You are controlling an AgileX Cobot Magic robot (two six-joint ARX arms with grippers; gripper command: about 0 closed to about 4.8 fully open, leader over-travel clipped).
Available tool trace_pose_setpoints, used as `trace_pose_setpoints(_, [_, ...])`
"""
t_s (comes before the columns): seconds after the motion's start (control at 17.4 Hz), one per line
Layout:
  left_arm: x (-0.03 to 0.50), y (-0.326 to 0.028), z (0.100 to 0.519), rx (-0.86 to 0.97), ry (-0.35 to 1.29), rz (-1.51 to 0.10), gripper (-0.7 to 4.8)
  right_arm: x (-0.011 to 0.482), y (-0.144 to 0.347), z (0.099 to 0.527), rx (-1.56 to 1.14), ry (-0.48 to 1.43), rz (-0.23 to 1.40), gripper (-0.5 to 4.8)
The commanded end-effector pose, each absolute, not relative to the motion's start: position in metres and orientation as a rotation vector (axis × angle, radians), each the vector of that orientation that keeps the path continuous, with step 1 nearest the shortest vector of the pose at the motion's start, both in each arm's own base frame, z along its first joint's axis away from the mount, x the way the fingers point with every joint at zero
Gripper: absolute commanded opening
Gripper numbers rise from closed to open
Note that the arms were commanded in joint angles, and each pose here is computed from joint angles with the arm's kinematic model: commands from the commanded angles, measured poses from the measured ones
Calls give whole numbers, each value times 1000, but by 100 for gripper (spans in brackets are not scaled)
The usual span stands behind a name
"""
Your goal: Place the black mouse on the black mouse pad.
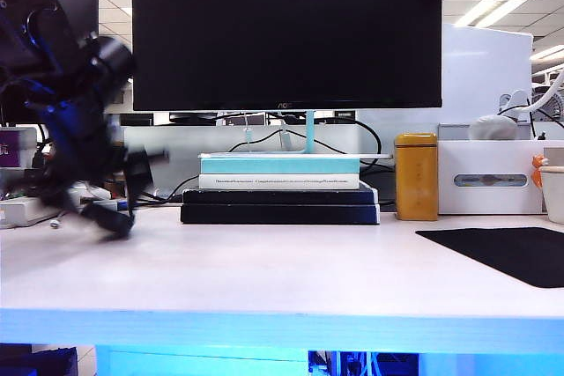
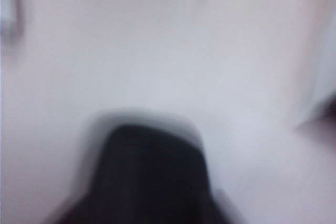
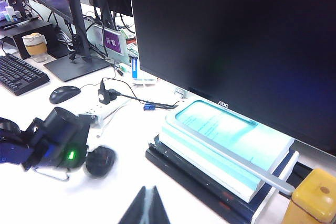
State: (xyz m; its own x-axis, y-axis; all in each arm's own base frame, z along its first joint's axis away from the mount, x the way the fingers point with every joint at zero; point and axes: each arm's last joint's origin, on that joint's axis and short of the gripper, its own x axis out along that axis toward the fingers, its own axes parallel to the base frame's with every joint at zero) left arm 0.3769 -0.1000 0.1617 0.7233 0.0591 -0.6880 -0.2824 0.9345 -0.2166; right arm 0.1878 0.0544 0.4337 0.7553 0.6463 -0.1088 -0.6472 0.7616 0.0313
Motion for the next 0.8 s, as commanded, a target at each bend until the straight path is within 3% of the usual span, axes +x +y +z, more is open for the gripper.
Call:
trace_pose_setpoints(0.06, [377,-103,161,-361,772,106,236,186,54,437,-18,98,709,-1])
trace_pose_setpoints(0.4, [383,-114,172,-481,735,-199,236,186,54,437,-18,98,708,-1])
trace_pose_setpoints(0.63, [383,-115,174,-497,735,-252,241,186,54,437,-18,98,709,-1])
trace_pose_setpoints(0.8, [382,-119,173,-505,752,-282,366,186,54,437,-18,98,709,-1])
